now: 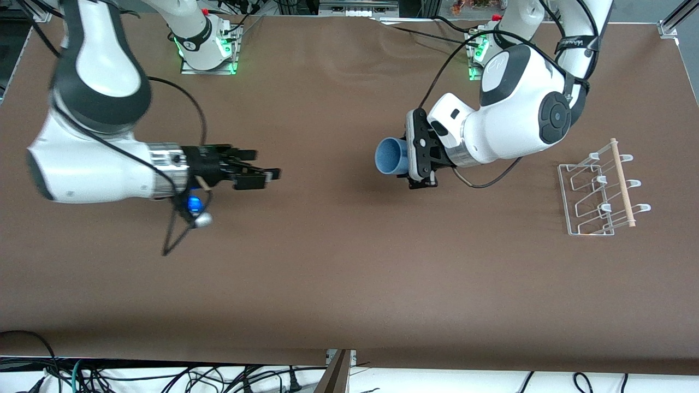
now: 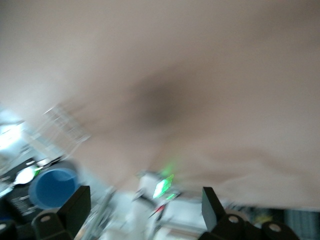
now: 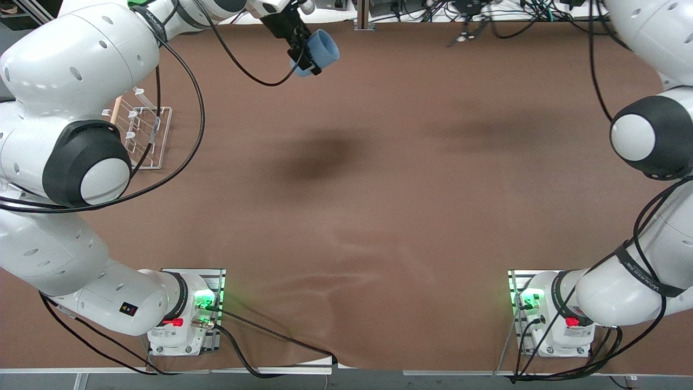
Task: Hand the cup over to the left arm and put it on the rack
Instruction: 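Grasp the cup with the left gripper while the right gripper releases, then carry the cup with the left gripper over the wire rack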
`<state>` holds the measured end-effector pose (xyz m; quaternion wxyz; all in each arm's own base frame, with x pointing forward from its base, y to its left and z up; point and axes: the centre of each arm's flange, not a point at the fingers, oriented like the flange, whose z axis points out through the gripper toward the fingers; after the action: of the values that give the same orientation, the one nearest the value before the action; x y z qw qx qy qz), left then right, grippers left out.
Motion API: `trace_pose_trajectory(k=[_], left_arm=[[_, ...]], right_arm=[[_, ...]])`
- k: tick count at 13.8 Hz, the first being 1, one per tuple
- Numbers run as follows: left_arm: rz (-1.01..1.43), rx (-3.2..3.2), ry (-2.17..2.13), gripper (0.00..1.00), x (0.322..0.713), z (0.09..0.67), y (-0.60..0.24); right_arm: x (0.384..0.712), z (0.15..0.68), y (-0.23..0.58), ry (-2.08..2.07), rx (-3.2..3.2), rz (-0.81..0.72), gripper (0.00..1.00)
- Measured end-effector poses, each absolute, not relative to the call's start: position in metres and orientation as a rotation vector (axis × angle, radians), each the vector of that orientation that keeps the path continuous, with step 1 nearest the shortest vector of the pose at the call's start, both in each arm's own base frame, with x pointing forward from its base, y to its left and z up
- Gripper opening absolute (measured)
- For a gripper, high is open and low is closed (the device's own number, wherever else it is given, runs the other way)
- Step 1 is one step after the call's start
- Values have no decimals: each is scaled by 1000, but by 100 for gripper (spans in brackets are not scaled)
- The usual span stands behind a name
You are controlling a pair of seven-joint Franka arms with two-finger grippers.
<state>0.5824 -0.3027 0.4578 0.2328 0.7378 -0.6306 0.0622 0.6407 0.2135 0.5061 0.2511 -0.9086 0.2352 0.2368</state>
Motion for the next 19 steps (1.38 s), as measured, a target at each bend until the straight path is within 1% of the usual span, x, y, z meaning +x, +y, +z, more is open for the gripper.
trace_pose_trajectory(k=[2, 4, 6, 8, 11, 13, 15, 17, 19], left_arm=[[9, 2096, -1841, 78, 582, 456, -284], [-199, 2162, -1944, 78, 579, 456, -262], [-464, 2242, -2012, 78, 574, 451, -238], [-706, 2350, -2038, 78, 571, 449, -215], [-1081, 2545, -2017, 78, 566, 451, -188], [-1360, 2634, -1987, 78, 565, 444, -176], [-1641, 2656, -1933, 78, 568, 416, -166], [-1862, 2683, -1864, 78, 570, 377, -153], [-2095, 2683, -1815, 78, 565, 342, -132]], right_arm=[[631, 532, 174, 582, -2658, 542, 98], [625, 549, 124, 533, -2772, 485, 99], [627, 554, 73, 522, -2850, 428, 99], [629, 549, 43, 496, -2935, 405, 99], [627, 535, 42, 462, -3001, 412, 99], [619, 522, 48, 448, -3013, 384, 99], [603, 512, 55, 422, -3029, 346, 99], [590, 511, 58, 405, -3032, 329, 99], [586, 511, 55, 387, -3058, 316, 99]])
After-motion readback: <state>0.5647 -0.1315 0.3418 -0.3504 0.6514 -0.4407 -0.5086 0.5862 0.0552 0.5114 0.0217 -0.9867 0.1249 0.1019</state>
